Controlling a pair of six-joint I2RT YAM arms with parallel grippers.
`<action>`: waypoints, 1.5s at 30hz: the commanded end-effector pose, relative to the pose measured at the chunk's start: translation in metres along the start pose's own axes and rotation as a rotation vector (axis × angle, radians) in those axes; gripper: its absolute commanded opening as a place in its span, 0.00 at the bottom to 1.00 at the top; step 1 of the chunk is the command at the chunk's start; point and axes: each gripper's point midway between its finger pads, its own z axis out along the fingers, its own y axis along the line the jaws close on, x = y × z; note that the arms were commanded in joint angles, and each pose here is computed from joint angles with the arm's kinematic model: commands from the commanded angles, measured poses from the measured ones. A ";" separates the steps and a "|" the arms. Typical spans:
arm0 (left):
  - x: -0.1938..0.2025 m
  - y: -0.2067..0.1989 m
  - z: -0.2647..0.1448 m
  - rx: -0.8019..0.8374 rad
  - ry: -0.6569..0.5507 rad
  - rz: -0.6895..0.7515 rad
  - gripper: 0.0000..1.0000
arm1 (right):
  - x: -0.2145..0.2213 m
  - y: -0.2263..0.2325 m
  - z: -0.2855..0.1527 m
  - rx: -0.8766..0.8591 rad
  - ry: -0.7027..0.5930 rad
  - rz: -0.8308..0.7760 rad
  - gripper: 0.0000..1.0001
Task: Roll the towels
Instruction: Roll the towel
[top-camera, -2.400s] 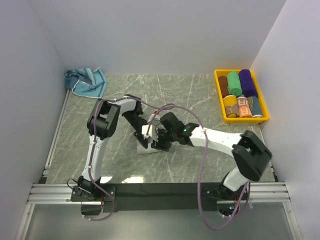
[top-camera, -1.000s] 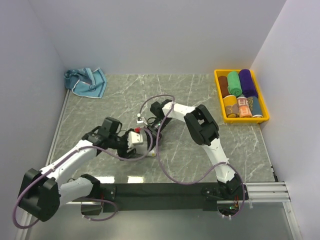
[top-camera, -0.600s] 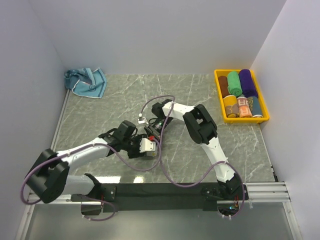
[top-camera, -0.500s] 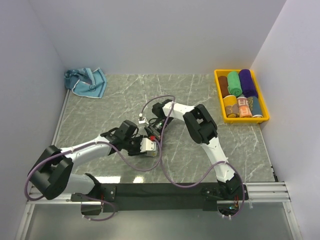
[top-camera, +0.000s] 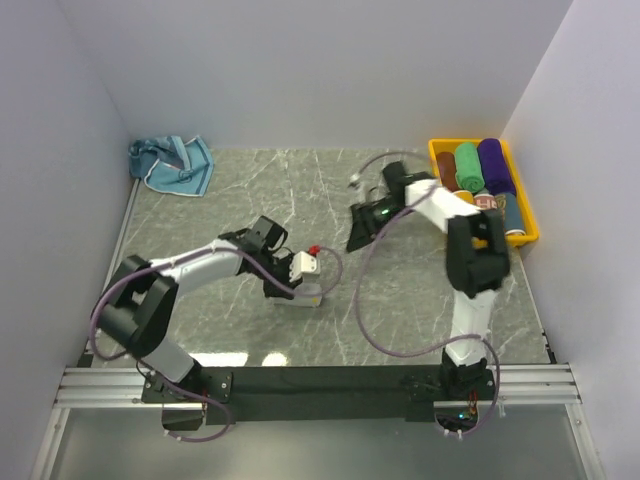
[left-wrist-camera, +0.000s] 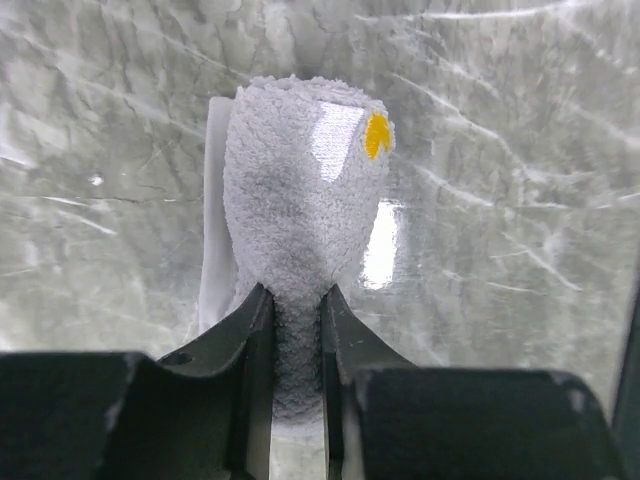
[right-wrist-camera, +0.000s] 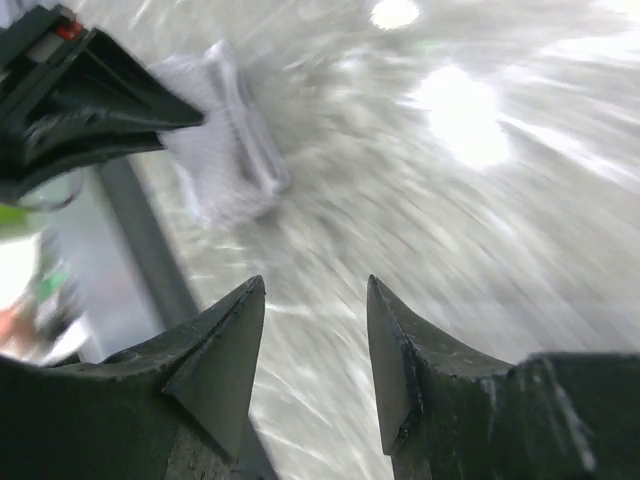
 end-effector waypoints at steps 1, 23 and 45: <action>0.023 -0.036 0.002 0.207 0.091 -0.221 0.08 | -0.021 0.005 -0.052 0.167 -0.165 -0.150 0.53; 0.041 0.019 0.034 0.408 0.123 -0.631 0.05 | 0.022 0.099 0.015 0.503 -0.127 -0.860 0.59; 0.043 0.019 0.036 0.560 0.071 -0.731 0.06 | 0.026 0.068 0.132 0.442 0.106 -1.006 0.66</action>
